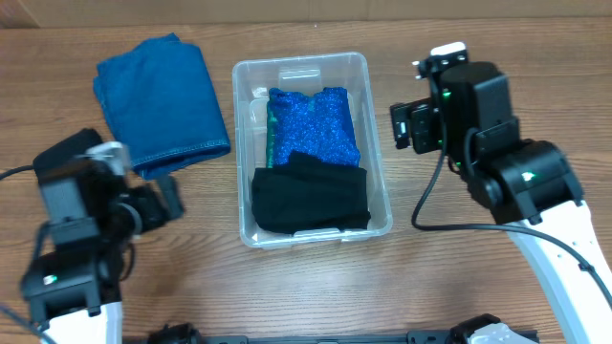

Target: Pack container

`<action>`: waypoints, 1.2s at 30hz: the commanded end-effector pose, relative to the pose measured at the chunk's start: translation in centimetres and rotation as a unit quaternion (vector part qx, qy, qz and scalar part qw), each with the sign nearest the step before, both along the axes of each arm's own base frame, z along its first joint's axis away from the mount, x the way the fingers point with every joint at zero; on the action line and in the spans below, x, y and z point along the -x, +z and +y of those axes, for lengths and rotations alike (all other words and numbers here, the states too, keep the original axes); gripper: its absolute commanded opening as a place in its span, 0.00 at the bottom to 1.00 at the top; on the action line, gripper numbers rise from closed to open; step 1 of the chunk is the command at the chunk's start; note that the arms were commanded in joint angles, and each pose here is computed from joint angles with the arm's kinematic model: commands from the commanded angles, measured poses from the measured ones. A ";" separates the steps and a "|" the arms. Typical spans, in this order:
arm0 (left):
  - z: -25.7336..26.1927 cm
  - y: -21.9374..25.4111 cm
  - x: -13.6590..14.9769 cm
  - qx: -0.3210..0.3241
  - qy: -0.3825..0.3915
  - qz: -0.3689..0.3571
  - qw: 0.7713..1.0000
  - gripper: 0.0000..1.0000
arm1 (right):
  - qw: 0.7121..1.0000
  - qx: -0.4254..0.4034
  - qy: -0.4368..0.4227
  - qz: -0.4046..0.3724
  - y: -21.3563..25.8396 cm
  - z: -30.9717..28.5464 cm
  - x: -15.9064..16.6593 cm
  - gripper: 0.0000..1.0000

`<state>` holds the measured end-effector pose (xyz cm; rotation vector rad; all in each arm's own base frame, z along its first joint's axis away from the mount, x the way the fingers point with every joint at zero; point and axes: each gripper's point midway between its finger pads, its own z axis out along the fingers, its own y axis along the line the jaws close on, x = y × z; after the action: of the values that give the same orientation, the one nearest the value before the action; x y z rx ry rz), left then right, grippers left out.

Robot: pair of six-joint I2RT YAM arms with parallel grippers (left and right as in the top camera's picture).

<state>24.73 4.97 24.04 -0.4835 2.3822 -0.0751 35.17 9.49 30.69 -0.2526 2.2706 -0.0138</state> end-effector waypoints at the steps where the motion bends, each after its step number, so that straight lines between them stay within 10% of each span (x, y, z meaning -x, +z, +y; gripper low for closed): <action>1: 7.0 2.6 1.1 -0.021 0.153 -0.022 0.988 1.00 | 0.997 -0.071 -0.011 0.017 0.1 0.0 0.0 1.00; 10: 20.9 -10.1 1.5 0.125 0.388 0.102 0.907 1.00 | 0.996 -0.070 -0.007 0.049 -1.4 0.1 0.3 1.00; 24: 23.2 -21.6 -4.9 0.154 0.198 0.115 0.961 0.99 | 0.993 -0.051 -0.012 0.108 -5.6 0.7 -1.5 1.00; 28: 21.2 -21.1 -6.4 0.194 0.153 0.088 0.965 0.66 | 0.993 -0.051 -0.012 0.108 -5.7 0.7 -1.5 1.00; 30: 20.5 -21.3 -6.3 0.202 0.150 0.098 0.963 0.26 | 0.993 -0.051 -0.012 0.110 -5.8 0.7 -1.4 1.00; 32: 20.1 -21.4 -6.1 0.211 0.150 0.105 0.960 0.09 | 0.993 -0.051 -0.012 0.110 -5.8 0.7 -1.4 1.00; 36: 17.9 -18.1 -7.8 0.284 0.131 0.044 0.949 0.04 | 0.993 -0.051 -0.012 0.109 -5.7 0.6 -1.4 1.00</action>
<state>30.08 25.00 2.72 -1.1652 2.4441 -0.4479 36.42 10.21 24.28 -0.1965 2.5027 0.1135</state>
